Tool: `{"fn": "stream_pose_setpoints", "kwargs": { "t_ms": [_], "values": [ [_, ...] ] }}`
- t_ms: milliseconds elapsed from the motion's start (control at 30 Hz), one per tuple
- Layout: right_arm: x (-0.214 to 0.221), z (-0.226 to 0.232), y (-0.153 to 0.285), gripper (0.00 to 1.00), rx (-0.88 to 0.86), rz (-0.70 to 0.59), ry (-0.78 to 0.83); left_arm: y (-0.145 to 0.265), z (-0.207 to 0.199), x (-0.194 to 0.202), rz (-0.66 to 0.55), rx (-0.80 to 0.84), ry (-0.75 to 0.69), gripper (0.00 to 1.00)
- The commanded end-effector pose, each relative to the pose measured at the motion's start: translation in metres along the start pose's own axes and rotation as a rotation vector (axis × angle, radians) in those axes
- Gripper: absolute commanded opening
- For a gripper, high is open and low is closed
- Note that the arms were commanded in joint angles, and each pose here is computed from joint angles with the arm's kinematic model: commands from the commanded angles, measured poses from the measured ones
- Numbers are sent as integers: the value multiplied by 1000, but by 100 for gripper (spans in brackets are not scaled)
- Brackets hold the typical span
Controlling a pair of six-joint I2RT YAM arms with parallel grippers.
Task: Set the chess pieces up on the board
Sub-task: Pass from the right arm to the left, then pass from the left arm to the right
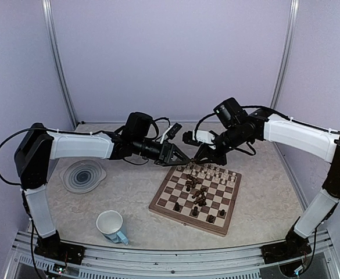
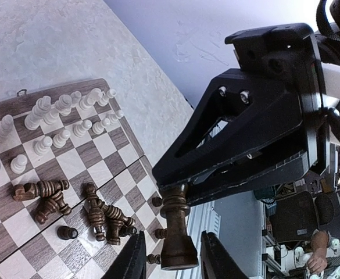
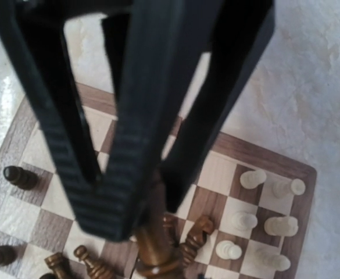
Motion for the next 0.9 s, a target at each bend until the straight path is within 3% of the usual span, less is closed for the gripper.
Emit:
{"fn": "stream_pose_setpoints", "kwargs": {
  "t_ms": [0,167,267,400,500,633,867],
  "values": [
    [-7,0,0,9,3,4,13,-7,0,4,20,40,-3,30],
    [-6,-1,-1,10,13,11,27,-7,0,4,23,44,-4,17],
    [-10,-2,8,20,25,-6,25,-6,1,4,20,43,-9,11],
    [-28,-26,61,43,0,-218,-85,3,-3,-1,-32,16,-58,8],
    [-27,-43,92,50,-39,-376,-208,11,-14,-7,-93,9,-131,7],
    [-19,-38,96,52,-215,-492,-372,35,-38,-21,-211,-30,-265,8],
    [-9,-27,72,59,-571,-526,-613,54,-60,-27,-289,-29,-361,8]
  ]
}}
Point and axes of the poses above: each gripper's point midway between its finger pads, its own y axis back along the fingers, its own z axis along the line the jaws close on, x = y × z, the point moved 6 cm from there along y, back along the fingers, and after that the axes turned 8 degrees about -y, right-handed, at the moved point
